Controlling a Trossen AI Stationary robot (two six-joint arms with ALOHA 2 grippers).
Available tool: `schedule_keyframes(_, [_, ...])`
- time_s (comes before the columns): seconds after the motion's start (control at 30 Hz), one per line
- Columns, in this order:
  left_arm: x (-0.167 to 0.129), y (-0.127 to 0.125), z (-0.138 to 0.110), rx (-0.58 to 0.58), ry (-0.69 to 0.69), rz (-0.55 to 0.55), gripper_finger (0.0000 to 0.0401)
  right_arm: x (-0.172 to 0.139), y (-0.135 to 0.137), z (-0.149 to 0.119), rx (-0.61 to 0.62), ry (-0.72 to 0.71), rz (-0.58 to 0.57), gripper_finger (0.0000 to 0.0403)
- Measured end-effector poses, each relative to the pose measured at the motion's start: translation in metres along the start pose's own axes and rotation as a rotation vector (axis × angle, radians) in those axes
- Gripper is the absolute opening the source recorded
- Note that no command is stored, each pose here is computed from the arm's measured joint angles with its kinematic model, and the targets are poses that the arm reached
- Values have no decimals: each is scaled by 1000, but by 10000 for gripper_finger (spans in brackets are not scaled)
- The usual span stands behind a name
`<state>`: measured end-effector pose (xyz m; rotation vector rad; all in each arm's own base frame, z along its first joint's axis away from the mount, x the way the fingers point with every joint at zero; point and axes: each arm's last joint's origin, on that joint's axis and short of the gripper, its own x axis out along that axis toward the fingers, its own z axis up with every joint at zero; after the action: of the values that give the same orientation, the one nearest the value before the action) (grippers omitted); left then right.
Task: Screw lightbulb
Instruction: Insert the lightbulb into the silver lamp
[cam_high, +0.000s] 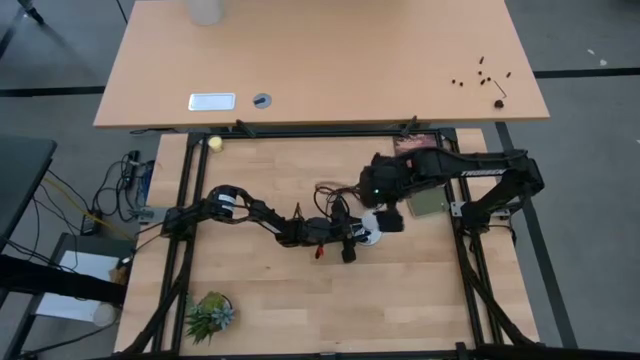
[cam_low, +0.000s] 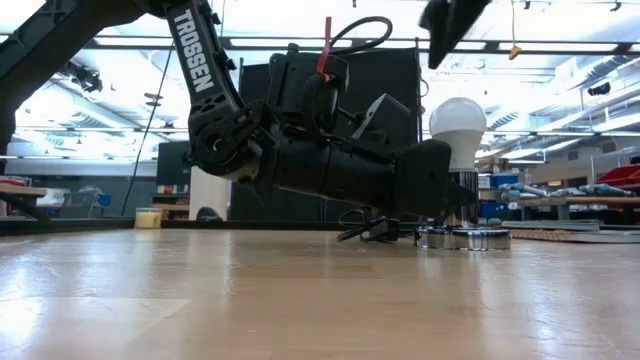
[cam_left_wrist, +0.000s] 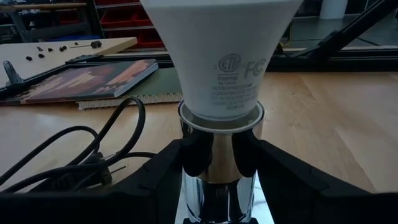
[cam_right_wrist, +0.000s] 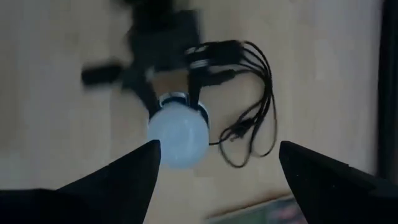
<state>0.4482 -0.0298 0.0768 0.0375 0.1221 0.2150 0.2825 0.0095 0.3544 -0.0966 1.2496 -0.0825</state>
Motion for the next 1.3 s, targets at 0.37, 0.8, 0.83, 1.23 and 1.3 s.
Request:
schedule_keyframes(0.37, [0, -1, 0, -46, -8, -53, 194, 24, 8, 4, -608, 133, 68, 336])
schedule_keyframes(0.8, [0, -1, 0, -47, -10, -52, 194, 57, 8, 13, -721, 212, 206, 314])
schedule_keyframes(0.83, [0, -1, 0, -47, -11, -52, 194, 57, 8, 13, -730, 213, 208, 313])
schedule_keyframes(1.23, [0, -2, -1, 5, 2, -43, 194, 72, 10, 17, -693, 228, 245, 334])
schedule_keyframes(1.3, [0, -2, -1, 6, 4, -43, 194, 77, 10, 16, -663, 248, 248, 342])
